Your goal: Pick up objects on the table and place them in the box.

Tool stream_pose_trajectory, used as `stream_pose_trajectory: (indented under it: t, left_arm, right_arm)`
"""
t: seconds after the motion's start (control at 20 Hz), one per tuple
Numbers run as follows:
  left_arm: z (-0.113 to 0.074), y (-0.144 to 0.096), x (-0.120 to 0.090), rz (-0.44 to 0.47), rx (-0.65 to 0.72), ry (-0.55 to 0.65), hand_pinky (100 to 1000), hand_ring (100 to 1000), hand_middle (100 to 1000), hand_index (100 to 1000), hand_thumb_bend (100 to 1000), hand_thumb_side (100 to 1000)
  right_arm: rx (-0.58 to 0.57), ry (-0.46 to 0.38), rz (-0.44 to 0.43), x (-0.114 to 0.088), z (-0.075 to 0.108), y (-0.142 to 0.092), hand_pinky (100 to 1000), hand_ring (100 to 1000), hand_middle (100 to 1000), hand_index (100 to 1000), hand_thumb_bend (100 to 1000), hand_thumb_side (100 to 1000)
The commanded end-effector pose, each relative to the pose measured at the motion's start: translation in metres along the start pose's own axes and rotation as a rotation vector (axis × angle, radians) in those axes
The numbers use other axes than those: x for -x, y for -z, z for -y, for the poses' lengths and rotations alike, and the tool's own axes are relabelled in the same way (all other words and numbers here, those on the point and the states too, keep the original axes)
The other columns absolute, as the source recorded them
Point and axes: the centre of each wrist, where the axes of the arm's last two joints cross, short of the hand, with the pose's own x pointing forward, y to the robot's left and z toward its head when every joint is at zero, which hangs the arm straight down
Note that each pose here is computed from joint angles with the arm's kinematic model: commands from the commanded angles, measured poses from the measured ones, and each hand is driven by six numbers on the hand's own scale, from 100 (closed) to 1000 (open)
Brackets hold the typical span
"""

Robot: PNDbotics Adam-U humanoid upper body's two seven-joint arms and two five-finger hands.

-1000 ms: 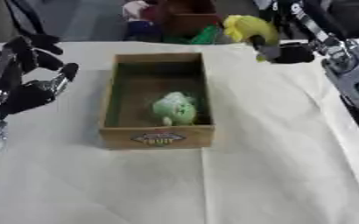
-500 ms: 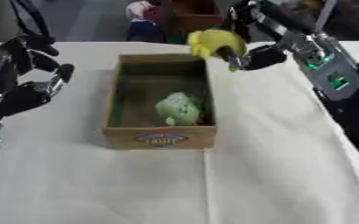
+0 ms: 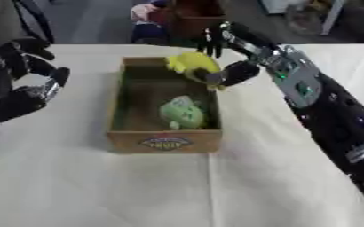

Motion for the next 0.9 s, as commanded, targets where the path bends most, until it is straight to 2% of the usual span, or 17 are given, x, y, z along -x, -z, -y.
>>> stream_pose_trajectory:
  t: [0.05,0.25,0.6,0.9]
  left_arm:
    - [-0.0039,0.0033,-0.0073,0.028,0.002,0.011,654,597,603,776,412,261]
    - [-0.0033,0.003,-0.006,0.024,0.003,0.01,654,596,603,777,412,261]
    - [-0.0034,0.0025,-0.005,0.022,0.002,0.009,653,596,602,776,412,261]
    - [-0.0042,-0.0004,-0.0007,0.005,-0.005,0.009,652,595,601,775,410,262]
  right_arm:
    - [0.045,-0.048,-0.008,-0.0007,0.0095,0.0037,477,579,645,702,454,497]
    - [0.059,-0.075,-0.008,-0.0005,0.0039,0.0044,504,610,684,737,444,507]
    - [-0.011,-0.113,0.077,-0.0063,0.0012,0.0085,662,766,810,831,439,417]
    - [-0.001,-0.086,0.086,-0.005,0.0072,0.0016,661,765,812,831,440,435]
